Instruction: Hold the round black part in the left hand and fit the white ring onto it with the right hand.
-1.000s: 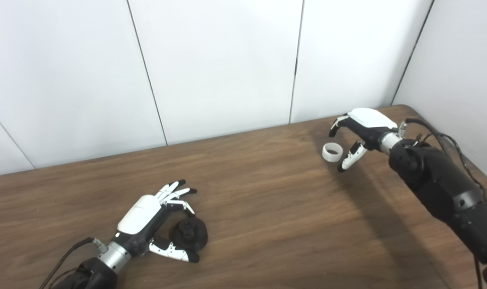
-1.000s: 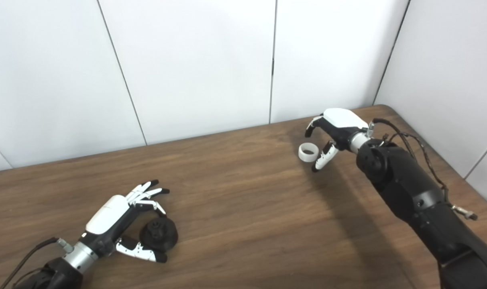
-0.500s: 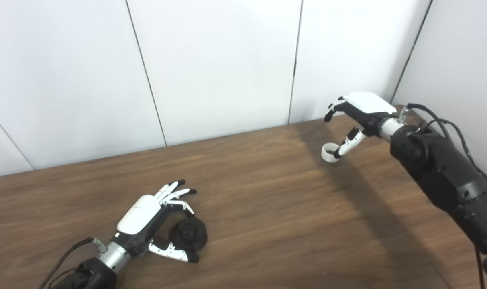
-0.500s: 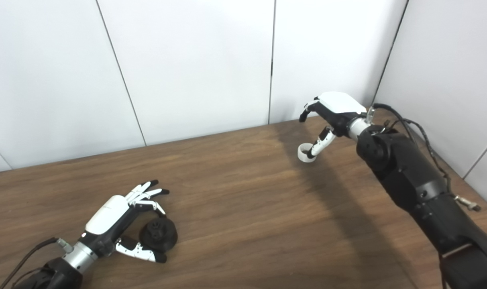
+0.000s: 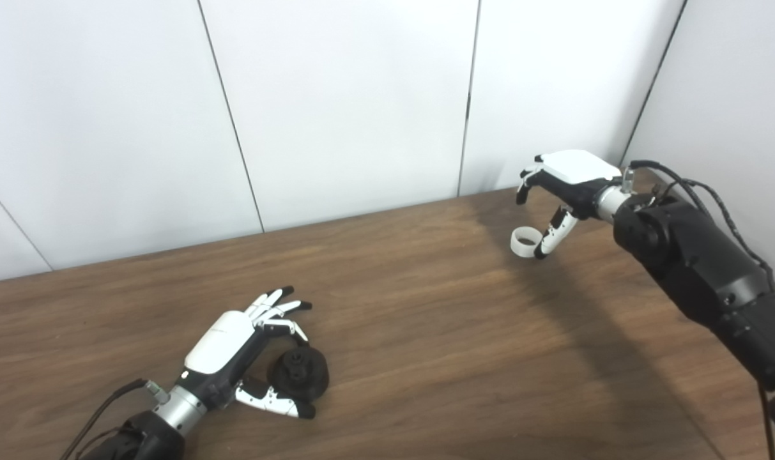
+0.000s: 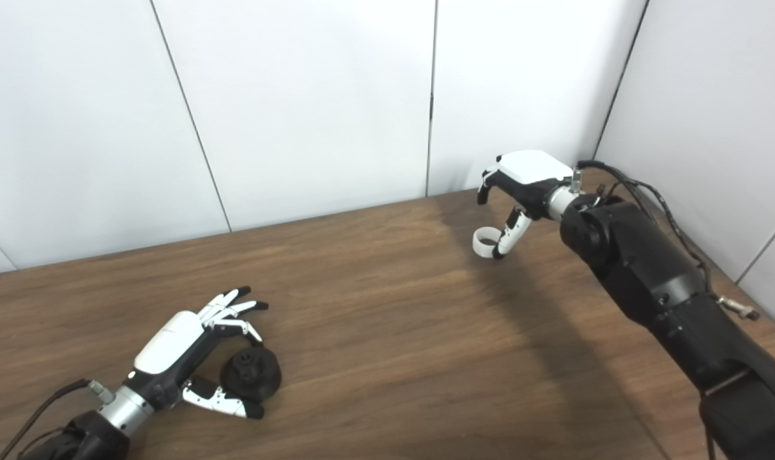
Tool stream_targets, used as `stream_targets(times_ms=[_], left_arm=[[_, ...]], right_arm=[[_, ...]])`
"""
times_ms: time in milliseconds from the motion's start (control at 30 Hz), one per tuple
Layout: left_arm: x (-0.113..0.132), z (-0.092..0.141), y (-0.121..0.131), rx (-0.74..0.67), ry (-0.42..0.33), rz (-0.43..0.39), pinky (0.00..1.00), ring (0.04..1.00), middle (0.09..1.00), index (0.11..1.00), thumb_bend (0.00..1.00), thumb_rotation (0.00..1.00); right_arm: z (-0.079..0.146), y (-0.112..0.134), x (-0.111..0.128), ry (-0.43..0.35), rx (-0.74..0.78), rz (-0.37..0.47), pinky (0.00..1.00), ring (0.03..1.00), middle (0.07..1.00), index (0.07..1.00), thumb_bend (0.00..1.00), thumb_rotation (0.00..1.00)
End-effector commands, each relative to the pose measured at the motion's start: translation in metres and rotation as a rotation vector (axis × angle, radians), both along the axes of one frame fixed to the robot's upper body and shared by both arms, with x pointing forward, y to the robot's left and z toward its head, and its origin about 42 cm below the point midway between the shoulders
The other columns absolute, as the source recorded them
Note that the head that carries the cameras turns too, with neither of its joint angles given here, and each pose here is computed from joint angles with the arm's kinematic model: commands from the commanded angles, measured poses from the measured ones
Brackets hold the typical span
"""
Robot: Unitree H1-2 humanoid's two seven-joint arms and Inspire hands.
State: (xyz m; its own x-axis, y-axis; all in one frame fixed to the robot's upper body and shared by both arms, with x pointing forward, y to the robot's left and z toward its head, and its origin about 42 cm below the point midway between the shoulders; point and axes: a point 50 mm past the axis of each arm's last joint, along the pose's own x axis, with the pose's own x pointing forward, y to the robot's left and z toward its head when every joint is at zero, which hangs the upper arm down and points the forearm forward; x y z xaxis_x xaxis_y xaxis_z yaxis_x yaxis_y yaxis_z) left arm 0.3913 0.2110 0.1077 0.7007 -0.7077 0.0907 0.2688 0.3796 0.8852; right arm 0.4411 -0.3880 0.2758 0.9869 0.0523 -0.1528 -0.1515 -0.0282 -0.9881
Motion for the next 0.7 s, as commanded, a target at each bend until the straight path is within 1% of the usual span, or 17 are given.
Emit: stream_targets(times_ms=[0,67,233,667], left_arm=[[-0.0267,-0.0375,0.0092,0.051,0.109,0.019,1.00,1.000,0.890,0.480,0.53,0.06],[-0.0269,-0.0372,0.0091,0.050,0.108,0.018,1.00,1.000,0.891,0.480,0.53,0.06],[-0.0286,-0.0362,0.0084,0.045,0.116,0.012,1.00,1.000,0.891,0.480,0.53,0.06],[-0.0316,-0.0344,0.0092,0.043,0.120,0.008,1.00,1.000,0.892,0.481,0.53,0.06]], right_arm=[[0.0357,-0.0092,0.0044,-0.080,-0.048,-0.007,1.00,1.000,0.942,0.701,0.98,0.27],[0.0349,-0.0095,0.0041,-0.074,-0.057,-0.007,1.00,1.000,0.961,0.711,1.00,0.28],[0.0343,-0.0081,0.0054,-0.063,-0.100,-0.001,1.00,1.000,0.992,0.728,1.00,0.30],[0.0283,-0.0057,0.0106,-0.046,-0.139,0.019,1.00,1.000,0.992,0.709,1.00,0.28]])
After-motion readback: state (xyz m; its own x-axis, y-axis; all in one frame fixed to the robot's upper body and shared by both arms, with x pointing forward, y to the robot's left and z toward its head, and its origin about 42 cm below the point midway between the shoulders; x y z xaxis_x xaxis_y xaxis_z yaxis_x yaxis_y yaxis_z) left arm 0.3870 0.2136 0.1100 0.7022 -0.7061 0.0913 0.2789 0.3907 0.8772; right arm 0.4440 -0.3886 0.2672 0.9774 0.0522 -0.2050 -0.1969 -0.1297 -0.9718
